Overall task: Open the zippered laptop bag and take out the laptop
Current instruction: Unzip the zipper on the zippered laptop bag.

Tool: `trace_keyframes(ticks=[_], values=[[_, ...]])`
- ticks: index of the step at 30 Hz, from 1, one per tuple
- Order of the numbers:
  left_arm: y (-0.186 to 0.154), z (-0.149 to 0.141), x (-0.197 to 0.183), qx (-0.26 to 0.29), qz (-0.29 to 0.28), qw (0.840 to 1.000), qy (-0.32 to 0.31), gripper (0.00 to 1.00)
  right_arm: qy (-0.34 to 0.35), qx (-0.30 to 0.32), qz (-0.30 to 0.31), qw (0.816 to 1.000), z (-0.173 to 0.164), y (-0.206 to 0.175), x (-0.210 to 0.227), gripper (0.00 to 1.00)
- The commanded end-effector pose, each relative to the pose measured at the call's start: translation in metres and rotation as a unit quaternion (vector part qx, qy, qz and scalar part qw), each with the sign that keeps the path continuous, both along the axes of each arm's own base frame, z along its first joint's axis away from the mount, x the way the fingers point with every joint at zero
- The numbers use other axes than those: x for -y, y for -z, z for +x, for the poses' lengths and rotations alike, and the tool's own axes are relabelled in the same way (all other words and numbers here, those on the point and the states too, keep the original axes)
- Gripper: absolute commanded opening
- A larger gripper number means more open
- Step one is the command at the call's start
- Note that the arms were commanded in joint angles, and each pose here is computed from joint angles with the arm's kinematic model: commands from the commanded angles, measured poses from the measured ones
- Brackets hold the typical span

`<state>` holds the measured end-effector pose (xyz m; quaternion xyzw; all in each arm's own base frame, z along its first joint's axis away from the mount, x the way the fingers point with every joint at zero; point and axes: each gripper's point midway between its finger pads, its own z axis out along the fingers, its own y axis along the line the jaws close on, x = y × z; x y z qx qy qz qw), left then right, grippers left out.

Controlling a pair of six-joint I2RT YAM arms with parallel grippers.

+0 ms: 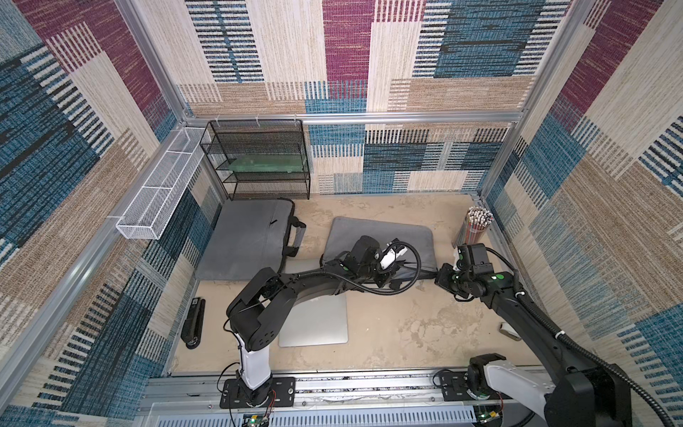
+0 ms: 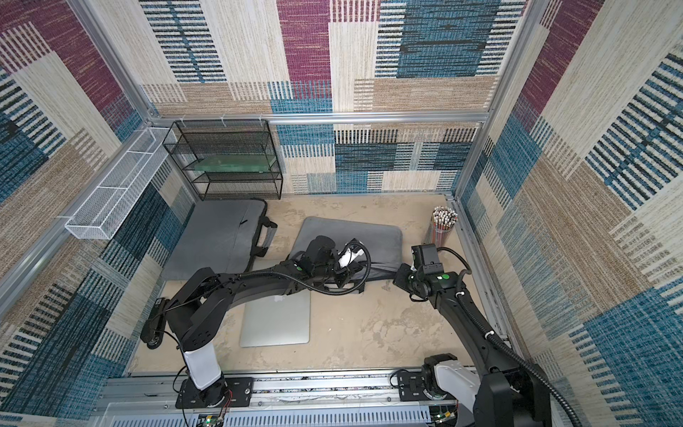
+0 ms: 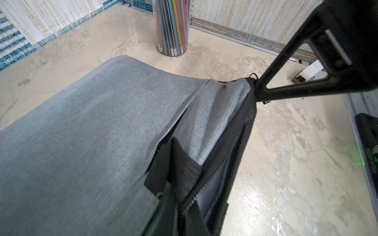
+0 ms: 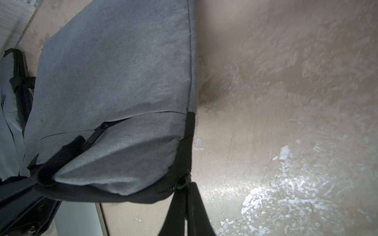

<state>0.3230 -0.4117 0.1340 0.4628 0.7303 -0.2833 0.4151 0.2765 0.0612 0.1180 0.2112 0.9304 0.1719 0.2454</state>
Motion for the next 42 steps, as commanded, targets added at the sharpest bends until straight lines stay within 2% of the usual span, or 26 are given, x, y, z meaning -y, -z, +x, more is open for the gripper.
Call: trace_keyframes(ticks=[1, 6, 10, 19, 23, 26, 28, 32, 36, 40, 42], values=[[-0.011, 0.016, -0.016, 0.024, -0.001, 0.999, -0.023, 0.0, 0.06, -0.004, -0.073, 0.996, -0.002, 0.008, 0.04, 0.0], [-0.014, 0.027, -0.024, 0.034, 0.0, 0.999, -0.032, 0.0, 0.038, 0.009, -0.025, 0.999, 0.002, 0.006, 0.023, 0.0], [-0.015, 0.041, -0.016, 0.036, 0.007, 0.999, -0.034, 0.0, 0.021, 0.018, 0.009, 1.0, 0.001, 0.006, 0.0, 0.0], [-0.006, 0.071, -0.001, 0.018, 0.009, 0.998, -0.061, 0.0, -0.03, 0.023, 0.06, 0.997, -0.012, 0.01, -0.068, 0.0], [-0.003, 0.076, -0.012, -0.014, 0.002, 0.996, -0.083, 0.41, -0.05, 0.019, 0.067, 0.996, -0.016, 0.014, -0.091, 0.0], [-0.003, 0.07, -0.024, -0.036, -0.002, 0.994, -0.1, 0.6, -0.049, 0.015, 0.051, 0.997, -0.016, 0.019, -0.089, 0.0], [-0.005, 0.063, -0.031, -0.056, -0.004, 0.992, -0.113, 0.69, -0.045, 0.013, 0.038, 0.998, -0.015, 0.023, -0.083, 0.0], [-0.007, 0.051, -0.048, -0.135, -0.008, 0.975, -0.175, 0.72, -0.048, 0.007, 0.027, 0.998, -0.017, 0.035, -0.077, 0.0], [-0.001, 0.033, -0.054, -0.239, -0.043, 0.945, -0.218, 0.73, -0.052, 0.006, 0.029, 0.998, -0.019, 0.045, -0.077, 0.0], [0.005, 0.007, -0.036, -0.323, -0.077, 0.927, -0.173, 0.73, -0.057, 0.014, 0.033, 0.998, -0.017, 0.043, -0.081, 0.0], [0.01, -0.003, -0.027, -0.343, -0.079, 0.924, -0.147, 0.71, -0.06, 0.017, 0.034, 0.998, -0.016, 0.043, -0.083, 0.0]])
